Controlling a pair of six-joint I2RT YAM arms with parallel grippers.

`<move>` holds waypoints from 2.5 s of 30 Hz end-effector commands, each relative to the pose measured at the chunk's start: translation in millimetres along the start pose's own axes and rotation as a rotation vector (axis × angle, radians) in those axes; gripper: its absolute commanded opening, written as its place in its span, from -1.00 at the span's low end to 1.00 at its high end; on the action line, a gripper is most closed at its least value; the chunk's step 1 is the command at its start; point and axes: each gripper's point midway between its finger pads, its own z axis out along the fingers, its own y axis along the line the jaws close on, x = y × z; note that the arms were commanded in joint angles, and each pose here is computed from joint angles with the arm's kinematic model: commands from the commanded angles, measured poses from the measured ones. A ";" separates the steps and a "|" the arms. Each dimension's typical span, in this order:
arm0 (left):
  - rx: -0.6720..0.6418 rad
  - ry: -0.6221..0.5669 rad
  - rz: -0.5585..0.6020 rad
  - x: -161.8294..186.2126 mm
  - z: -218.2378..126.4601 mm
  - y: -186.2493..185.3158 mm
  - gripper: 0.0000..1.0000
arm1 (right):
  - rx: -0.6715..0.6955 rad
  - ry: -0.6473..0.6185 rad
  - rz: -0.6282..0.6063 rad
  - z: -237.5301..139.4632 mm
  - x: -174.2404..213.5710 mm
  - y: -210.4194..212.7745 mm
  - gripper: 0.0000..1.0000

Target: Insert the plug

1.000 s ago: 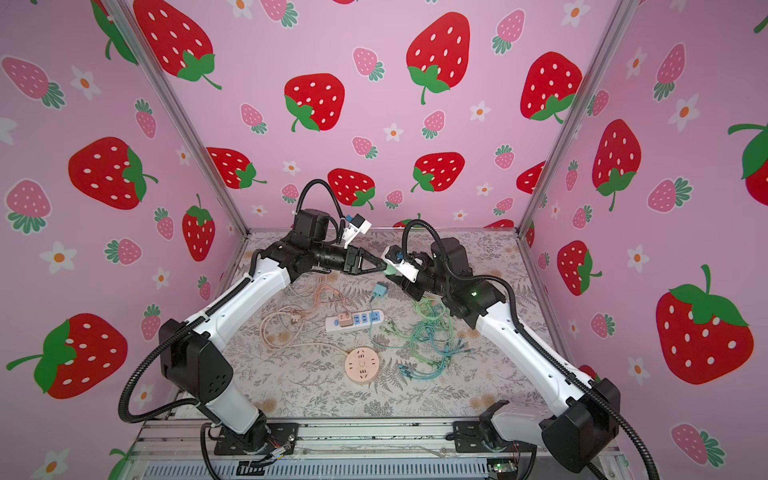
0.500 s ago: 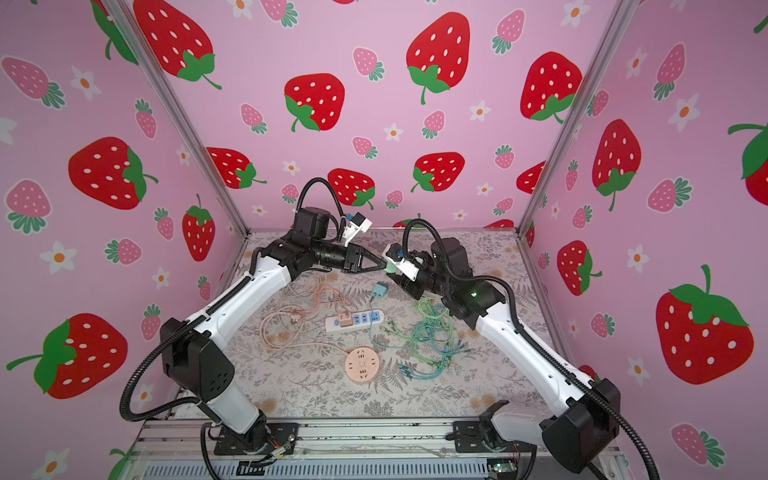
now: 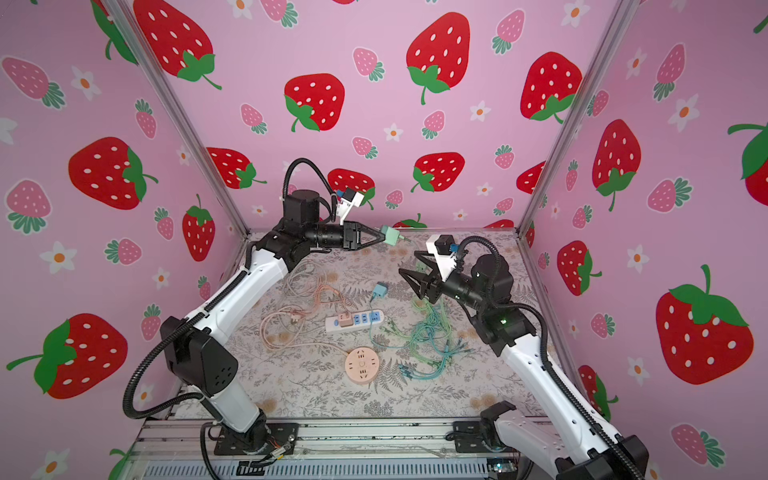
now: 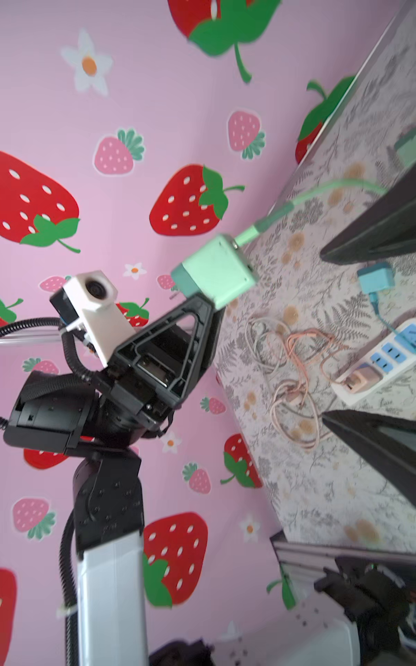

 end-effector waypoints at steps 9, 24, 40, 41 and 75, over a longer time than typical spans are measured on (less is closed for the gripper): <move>0.236 -0.035 0.149 3.2 -0.2 -59.9 -1.00 | -0.187 -0.263 0.293 9.3 -27.5 2.6 0.28; 0.304 -0.103 0.242 27.0 0.4 -73.5 -1.00 | -0.313 -0.381 0.440 16.1 -47.5 -5.1 0.15; 0.299 -0.111 0.249 32.8 3.3 -66.9 -0.94 | -0.335 -0.369 0.429 18.3 -57.4 -3.0 -0.55; 0.292 -0.106 0.246 33.5 2.8 -66.7 -0.79 | -0.322 -0.352 0.424 20.6 -57.0 -4.4 -0.62; -0.755 -0.129 -0.106 127.3 -158.2 101.8 0.21 | -0.114 -0.051 0.184 159.9 -91.9 -87.1 -0.82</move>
